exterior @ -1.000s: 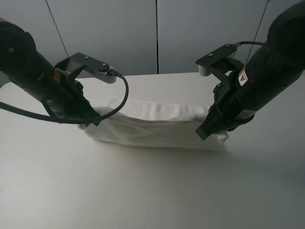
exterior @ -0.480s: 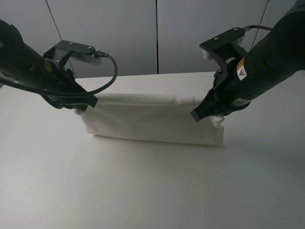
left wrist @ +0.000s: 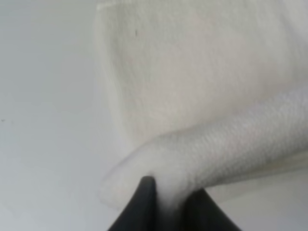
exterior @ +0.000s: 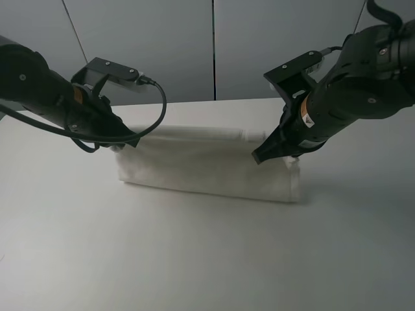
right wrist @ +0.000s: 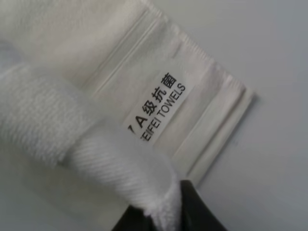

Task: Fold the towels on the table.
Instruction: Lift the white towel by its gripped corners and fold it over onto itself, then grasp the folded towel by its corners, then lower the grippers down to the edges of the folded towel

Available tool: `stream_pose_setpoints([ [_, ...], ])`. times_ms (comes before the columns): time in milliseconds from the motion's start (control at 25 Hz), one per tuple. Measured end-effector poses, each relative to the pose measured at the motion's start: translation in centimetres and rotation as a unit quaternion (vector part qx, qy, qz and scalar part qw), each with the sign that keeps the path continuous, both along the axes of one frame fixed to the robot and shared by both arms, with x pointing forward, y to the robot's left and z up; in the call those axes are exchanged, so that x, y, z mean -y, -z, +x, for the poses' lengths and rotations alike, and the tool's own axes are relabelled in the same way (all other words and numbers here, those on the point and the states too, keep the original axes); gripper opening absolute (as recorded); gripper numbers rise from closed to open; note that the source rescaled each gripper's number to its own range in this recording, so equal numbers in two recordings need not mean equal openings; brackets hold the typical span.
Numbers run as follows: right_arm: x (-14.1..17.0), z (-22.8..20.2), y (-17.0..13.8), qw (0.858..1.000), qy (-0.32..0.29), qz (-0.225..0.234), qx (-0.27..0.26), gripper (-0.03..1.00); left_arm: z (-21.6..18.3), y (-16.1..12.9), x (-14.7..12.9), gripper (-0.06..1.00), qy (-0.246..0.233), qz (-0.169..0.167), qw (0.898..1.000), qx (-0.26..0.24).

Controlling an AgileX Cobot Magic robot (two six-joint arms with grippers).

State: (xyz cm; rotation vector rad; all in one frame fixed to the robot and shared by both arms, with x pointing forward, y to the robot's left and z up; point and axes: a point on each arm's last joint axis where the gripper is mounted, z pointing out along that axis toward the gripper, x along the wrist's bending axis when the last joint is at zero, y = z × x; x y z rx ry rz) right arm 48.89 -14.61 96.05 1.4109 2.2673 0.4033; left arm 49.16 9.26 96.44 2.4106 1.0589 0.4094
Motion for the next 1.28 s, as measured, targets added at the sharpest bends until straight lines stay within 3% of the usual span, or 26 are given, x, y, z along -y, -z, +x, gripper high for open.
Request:
stream_pose_setpoints([
  [80, 0.1, 0.2, -0.1, 1.0, 0.011, 0.002, 0.012, 0.09, 0.5, 0.5, 0.0, 0.19, -0.006, -0.003, 1.0, 0.005],
  [160, 0.2, 0.2, -0.1, 1.0, 0.018, 0.0, 0.014, 0.37, 1.1, 1.0, -0.5, 0.43, -0.017, 0.001, 1.0, 0.004],
  [200, 0.3, 0.2, -0.1, 1.0, 0.022, -0.003, 0.014, 0.67, 1.3, 1.0, -0.8, 0.61, -0.02, 0.002, 1.0, 0.005],
  [240, 0.3, 0.2, -0.1, 1.0, 0.025, -0.002, 0.015, 0.84, 1.5, 1.1, -0.9, 0.78, -0.025, 0.0, 1.0, 0.007],
  [280, 0.3, 0.2, -0.1, 0.999, 0.031, 0.0, 0.016, 0.93, 1.8, 1.0, -1.2, 0.91, -0.033, -0.004, 0.999, 0.008],
  [320, 0.3, 0.2, -0.1, 0.999, 0.039, 0.002, 0.015, 0.97, 2.0, 1.0, -1.4, 0.96, -0.038, -0.007, 0.999, 0.011],
  [880, 0.5, 0.1, -0.1, 0.997, 0.079, 0.013, 0.007, 1.0, 2.3, 0.9, -1.6, 0.99, -0.046, -0.013, 0.999, 0.013],
  [1120, 0.7, -0.3, 0.2, 0.994, 0.108, 0.019, -0.019, 1.0, 3.1, 0.1, -1.2, 0.99, -0.072, 0.002, 0.997, -0.013],
  [1280, 0.5, -0.4, -0.3, 0.991, 0.127, 0.023, -0.04, 1.0, 5.6, -0.3, -1.0, 0.99, -0.121, -0.003, 0.992, -0.049],
])
